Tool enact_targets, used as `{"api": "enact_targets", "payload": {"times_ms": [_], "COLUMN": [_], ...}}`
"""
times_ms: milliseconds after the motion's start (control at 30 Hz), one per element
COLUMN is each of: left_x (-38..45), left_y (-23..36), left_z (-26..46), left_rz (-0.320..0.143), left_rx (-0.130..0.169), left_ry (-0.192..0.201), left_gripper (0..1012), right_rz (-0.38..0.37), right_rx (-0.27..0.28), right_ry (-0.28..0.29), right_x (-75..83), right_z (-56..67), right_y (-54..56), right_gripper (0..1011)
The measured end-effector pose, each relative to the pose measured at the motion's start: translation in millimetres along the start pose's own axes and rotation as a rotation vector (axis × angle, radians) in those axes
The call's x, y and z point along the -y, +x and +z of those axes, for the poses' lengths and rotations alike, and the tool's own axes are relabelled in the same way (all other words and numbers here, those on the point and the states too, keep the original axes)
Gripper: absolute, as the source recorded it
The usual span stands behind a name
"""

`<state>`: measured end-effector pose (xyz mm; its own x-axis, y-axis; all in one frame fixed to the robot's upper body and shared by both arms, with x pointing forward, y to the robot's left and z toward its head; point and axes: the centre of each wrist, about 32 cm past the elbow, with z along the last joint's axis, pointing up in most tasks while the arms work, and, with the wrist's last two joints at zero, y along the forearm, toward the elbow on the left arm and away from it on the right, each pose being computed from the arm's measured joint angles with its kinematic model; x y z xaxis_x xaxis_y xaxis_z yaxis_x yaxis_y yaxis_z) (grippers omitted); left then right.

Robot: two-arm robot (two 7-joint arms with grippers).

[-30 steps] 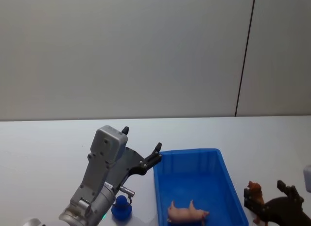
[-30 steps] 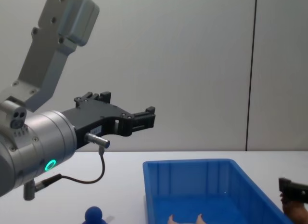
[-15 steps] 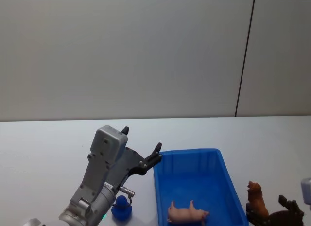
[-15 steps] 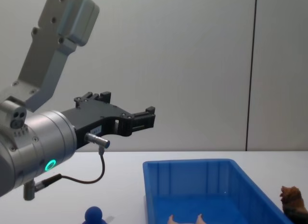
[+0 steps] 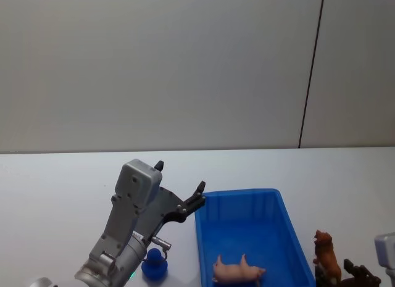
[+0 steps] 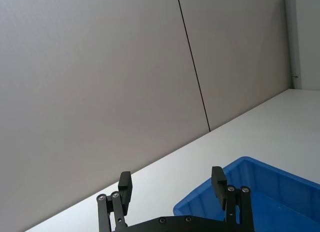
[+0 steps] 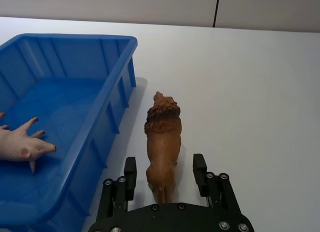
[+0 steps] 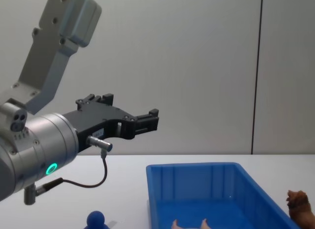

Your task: Pick up the two dolls from the table and place them into the box.

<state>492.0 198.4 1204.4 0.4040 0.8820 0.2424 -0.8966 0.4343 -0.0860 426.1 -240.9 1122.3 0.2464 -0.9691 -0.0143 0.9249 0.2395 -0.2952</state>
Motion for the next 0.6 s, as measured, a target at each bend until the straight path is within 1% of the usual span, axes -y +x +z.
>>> {"api": "enact_targets", "payload": {"times_ms": [67,133,200,233,267,300,333,367,400,500,600], "left_x": [0.0,0.0,0.0,0.0,0.0,0.0,0.0,0.0,0.0,0.0,0.0], "left_y": [0.0,0.0,0.0,0.0,0.0,0.0,0.0,0.0,0.0,0.0,0.0], "left_z": [0.0,0.0,0.0,0.0,0.0,0.0,0.0,0.0,0.0,0.0,0.0], "left_rz": [0.000,0.000,0.000,0.000,0.000,0.000,0.000,0.000,0.000,0.000,0.000], "left_rx": [0.000,0.000,0.000,0.000,0.000,0.000,0.000,0.000,0.000,0.000,0.000], "left_ry": [0.000,0.000,0.000,0.000,0.000,0.000,0.000,0.000,0.000,0.000,0.000], "left_gripper": [1002,1002,1002,1002,1002,1002,1002,1002,1002,1002,1002], "right_rz": [-0.001,-0.001,-0.002,-0.002,-0.003,-0.004,-0.004,-0.005,-0.006,-0.009,-0.012], "right_rx": [-0.002,-0.002,-0.003,-0.003,-0.002,-0.001,-0.001,0.000,0.002,0.007,0.014], "right_ry": [-0.005,-0.006,-0.008,-0.008,-0.007,-0.007,-0.007,-0.004,-0.001,0.005,0.020], "right_x": [-1.5,-2.7,-3.6,-4.4,-4.7,-5.2,-5.2,-5.6,-5.9,-6.1,-5.6], "right_z": [-1.5,-2.1,-2.8,-3.1,-3.2,-3.5,-3.5,-3.3,-2.9,-2.2,0.9], "right_y": [0.3,0.5,0.6,0.8,0.9,1.0,1.0,1.1,1.3,1.6,1.2], "right_gripper": [675,588,546,486,486,443,426,363,330,290,287]}}
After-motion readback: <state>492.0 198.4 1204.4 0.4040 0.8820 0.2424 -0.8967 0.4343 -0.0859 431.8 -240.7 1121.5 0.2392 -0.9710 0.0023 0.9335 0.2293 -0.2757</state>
